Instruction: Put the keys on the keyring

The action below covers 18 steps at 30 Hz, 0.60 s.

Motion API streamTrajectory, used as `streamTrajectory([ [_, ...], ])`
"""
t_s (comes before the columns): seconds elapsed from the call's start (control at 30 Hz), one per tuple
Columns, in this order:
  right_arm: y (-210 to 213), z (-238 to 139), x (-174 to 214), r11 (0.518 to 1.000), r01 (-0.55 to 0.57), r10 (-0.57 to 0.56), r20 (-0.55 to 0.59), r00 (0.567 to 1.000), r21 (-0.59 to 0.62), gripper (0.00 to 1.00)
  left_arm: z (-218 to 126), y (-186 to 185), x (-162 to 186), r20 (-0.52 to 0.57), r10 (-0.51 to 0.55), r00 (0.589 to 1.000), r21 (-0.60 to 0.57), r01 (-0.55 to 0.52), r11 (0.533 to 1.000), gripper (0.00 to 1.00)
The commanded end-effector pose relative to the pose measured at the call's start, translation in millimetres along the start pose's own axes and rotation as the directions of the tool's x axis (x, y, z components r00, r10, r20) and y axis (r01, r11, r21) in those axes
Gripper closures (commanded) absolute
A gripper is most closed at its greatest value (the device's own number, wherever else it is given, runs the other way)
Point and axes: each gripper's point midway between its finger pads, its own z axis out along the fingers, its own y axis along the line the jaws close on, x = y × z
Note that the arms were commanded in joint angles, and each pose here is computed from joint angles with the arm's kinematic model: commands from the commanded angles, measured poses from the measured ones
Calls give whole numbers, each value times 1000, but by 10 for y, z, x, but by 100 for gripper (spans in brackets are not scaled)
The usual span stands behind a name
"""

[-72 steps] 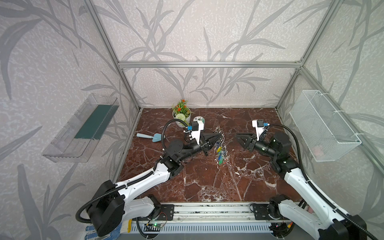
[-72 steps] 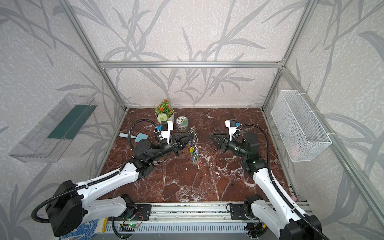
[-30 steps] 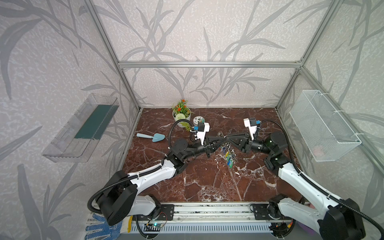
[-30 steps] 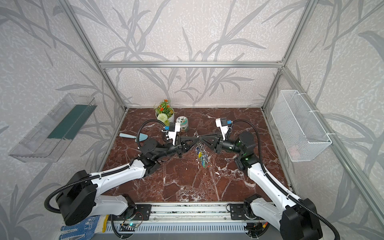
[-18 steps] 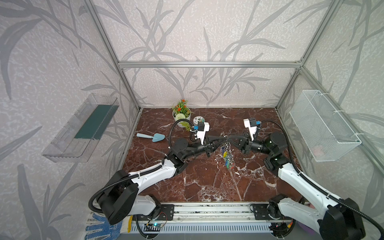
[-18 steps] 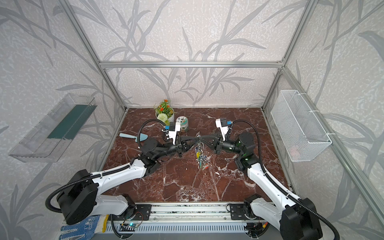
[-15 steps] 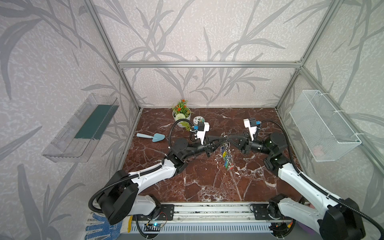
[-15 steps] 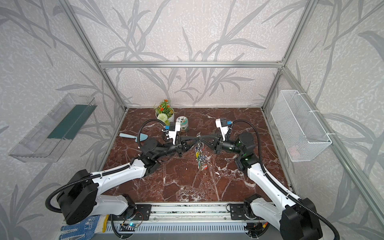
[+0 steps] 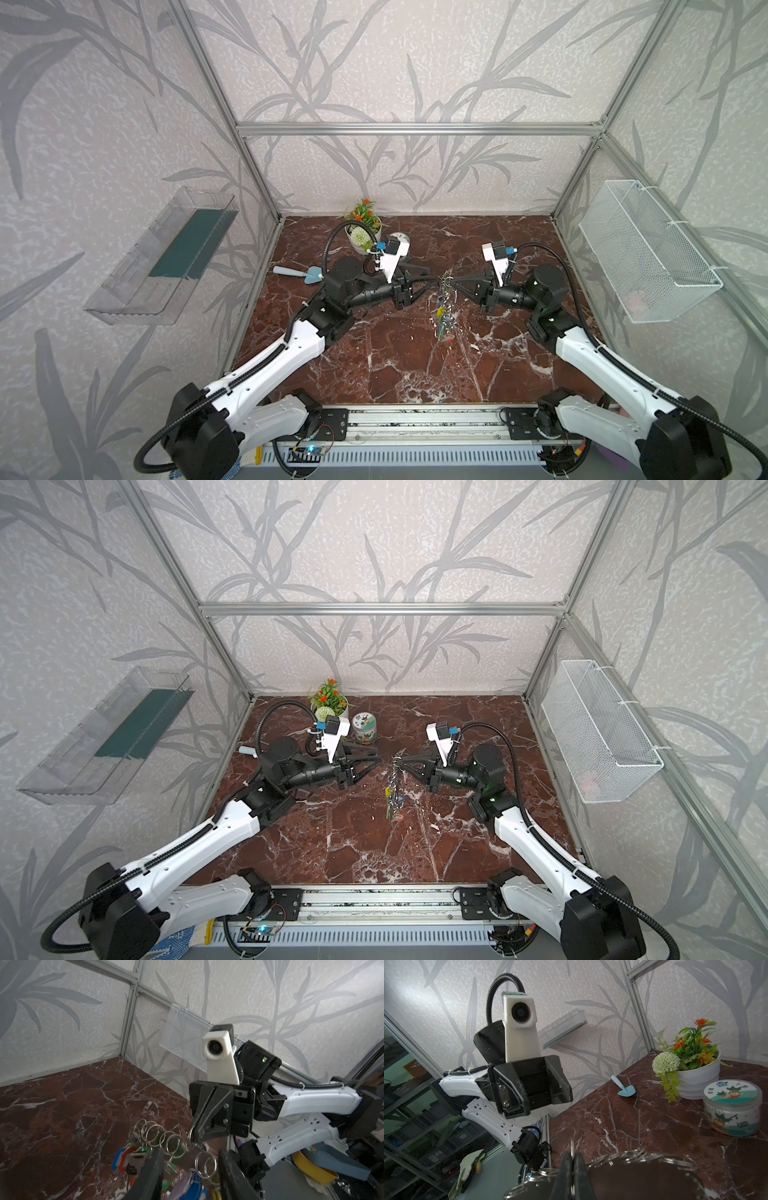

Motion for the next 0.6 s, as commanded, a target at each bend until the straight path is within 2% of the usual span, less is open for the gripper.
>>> streamTrajectory([
  [0.0, 203, -20, -60, 988, 139, -138, 11, 990, -64, 100, -120, -130, 396, -249, 31, 968, 45, -20, 999, 51],
  [0.1, 214, -25, -5, 985, 158, -159, -4, 987, -74, 100, -180, -186, 461, -352, 74, 933, 66, -54, 996, 51],
  [0.33, 284, 3, 61, 979, 158, -162, -23, 986, -125, 100, -112, -131, 403, -486, 112, 867, 77, -86, 993, 54],
  [0.57, 317, 13, 89, 978, 151, -157, -30, 987, -147, 100, 69, -94, 311, -528, 132, 839, 105, -90, 990, 61],
])
